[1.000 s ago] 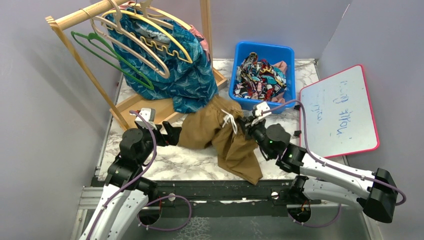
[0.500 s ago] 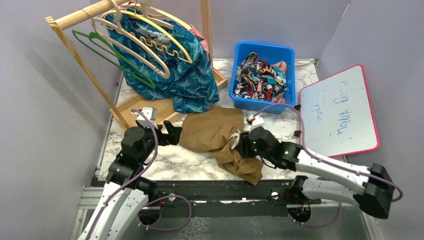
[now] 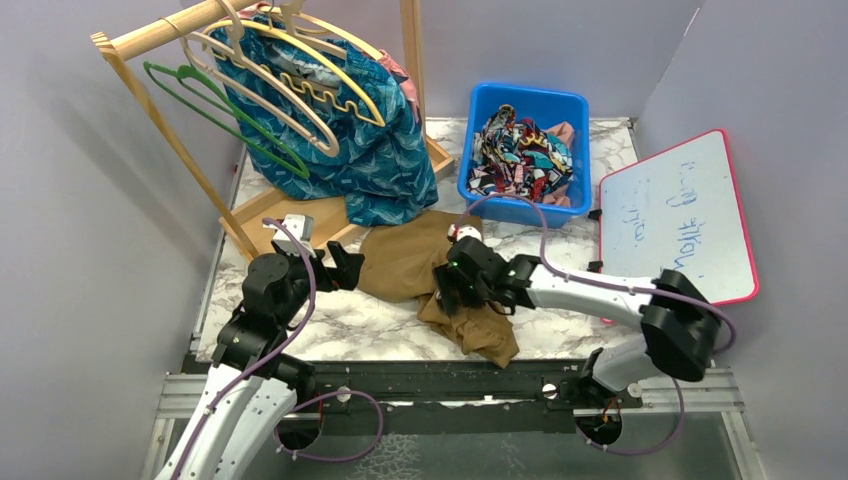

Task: Remove the shorts from the hanger
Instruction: Pick up the shorts at the center of the board.

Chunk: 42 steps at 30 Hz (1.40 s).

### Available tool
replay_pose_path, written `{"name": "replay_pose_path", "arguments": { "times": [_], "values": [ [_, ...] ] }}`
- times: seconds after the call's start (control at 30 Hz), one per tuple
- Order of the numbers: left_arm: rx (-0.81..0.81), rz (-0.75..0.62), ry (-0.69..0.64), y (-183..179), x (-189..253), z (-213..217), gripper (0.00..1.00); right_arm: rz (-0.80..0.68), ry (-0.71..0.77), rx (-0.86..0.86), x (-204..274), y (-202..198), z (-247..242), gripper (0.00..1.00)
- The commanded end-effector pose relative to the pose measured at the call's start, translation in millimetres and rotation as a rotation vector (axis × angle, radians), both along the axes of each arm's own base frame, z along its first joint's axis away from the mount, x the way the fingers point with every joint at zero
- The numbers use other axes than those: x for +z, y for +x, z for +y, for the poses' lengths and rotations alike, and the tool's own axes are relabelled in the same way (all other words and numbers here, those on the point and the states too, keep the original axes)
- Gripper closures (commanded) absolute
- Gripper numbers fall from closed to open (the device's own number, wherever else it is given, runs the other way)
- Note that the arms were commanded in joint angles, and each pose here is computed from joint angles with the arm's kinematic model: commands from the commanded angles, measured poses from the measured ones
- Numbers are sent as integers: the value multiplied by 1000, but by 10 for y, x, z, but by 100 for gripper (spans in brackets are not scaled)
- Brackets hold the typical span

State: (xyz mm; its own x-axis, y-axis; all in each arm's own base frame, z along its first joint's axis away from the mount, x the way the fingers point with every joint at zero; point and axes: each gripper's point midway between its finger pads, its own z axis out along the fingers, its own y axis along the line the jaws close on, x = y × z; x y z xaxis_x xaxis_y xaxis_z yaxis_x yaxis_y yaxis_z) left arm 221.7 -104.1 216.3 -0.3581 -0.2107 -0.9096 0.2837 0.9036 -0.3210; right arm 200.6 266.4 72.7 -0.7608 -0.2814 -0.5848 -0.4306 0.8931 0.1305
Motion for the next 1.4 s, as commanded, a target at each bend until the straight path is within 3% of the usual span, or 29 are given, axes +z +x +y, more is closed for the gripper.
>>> {"name": "replay_pose_path", "arguments": {
  "times": [0.0, 0.2, 0.3, 0.43, 0.63, 0.7, 0.87, 1.13, 1.37],
  "values": [
    [6, -26, -2, 8, 57, 16, 5, 1, -102, 41, -232, 132, 90, 0],
    [7, -31, -4, 3, 71, 20, 5, 58, -215, 57, -671, 132, 40, 0],
    [9, -33, -4, 4, 75, 24, 5, 51, -317, -5, -829, 152, -181, 9],
    [4, -29, -3, 5, 65, 14, 5, 35, -382, -44, -900, 138, -374, 40],
    [8, -26, -2, 9, 58, 20, 5, -35, -246, -28, -643, 181, -238, 79],
    [10, -28, -2, 12, 61, 23, 5, -96, -189, -56, -423, 249, -219, 98],
    [8, -24, -1, 12, 52, 18, 5, -316, 4, -127, 281, 402, -287, 99],
    [3, -21, 1, 12, 45, 11, 5, -706, 277, -262, 1497, 445, -791, 99],
    [4, -23, 0, 12, 49, 13, 5, -878, 350, -351, 1979, 402, -1153, 99]
  ]
}}
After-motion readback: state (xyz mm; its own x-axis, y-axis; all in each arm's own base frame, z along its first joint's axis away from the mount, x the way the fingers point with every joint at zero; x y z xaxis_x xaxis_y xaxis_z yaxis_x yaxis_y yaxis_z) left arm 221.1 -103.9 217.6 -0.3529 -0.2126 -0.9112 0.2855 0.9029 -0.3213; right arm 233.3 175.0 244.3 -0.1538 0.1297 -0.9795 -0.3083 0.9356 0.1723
